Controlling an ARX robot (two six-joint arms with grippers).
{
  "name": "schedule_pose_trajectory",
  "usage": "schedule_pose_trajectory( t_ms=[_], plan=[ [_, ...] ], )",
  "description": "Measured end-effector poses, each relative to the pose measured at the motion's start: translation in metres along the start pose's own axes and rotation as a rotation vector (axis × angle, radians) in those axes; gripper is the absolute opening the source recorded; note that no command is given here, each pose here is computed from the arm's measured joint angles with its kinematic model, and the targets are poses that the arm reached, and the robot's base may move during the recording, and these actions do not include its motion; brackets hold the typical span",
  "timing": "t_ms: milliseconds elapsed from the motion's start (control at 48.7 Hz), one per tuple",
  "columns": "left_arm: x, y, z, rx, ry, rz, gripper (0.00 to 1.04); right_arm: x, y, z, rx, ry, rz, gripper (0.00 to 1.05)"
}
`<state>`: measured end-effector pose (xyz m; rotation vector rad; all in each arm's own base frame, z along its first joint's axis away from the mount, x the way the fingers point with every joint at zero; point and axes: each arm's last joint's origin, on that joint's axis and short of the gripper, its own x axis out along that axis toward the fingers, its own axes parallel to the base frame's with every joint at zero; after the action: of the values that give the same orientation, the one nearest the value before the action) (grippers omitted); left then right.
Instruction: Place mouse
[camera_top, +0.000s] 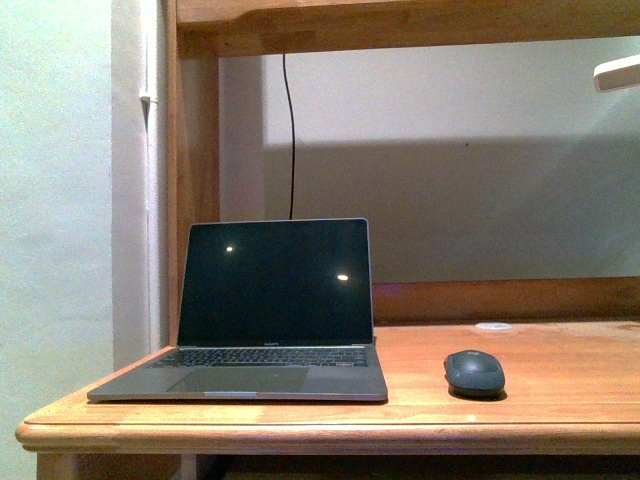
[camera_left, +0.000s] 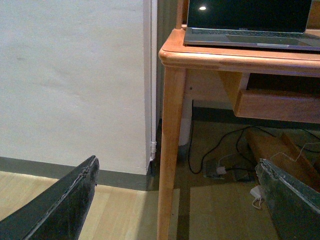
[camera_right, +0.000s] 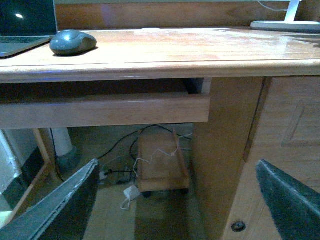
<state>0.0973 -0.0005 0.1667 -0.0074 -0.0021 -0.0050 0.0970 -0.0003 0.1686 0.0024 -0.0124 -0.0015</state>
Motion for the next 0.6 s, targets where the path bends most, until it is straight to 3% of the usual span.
schedule_pose_trajectory(
  t_ms=[595],
  plan=[
    [0.0000, 0.0000, 0.0000, 0.000, 0.000, 0.000, 0.97, 0.0000, 0.0000, 0.0000, 0.000, 0.000, 0.000, 0.97]
  ],
)
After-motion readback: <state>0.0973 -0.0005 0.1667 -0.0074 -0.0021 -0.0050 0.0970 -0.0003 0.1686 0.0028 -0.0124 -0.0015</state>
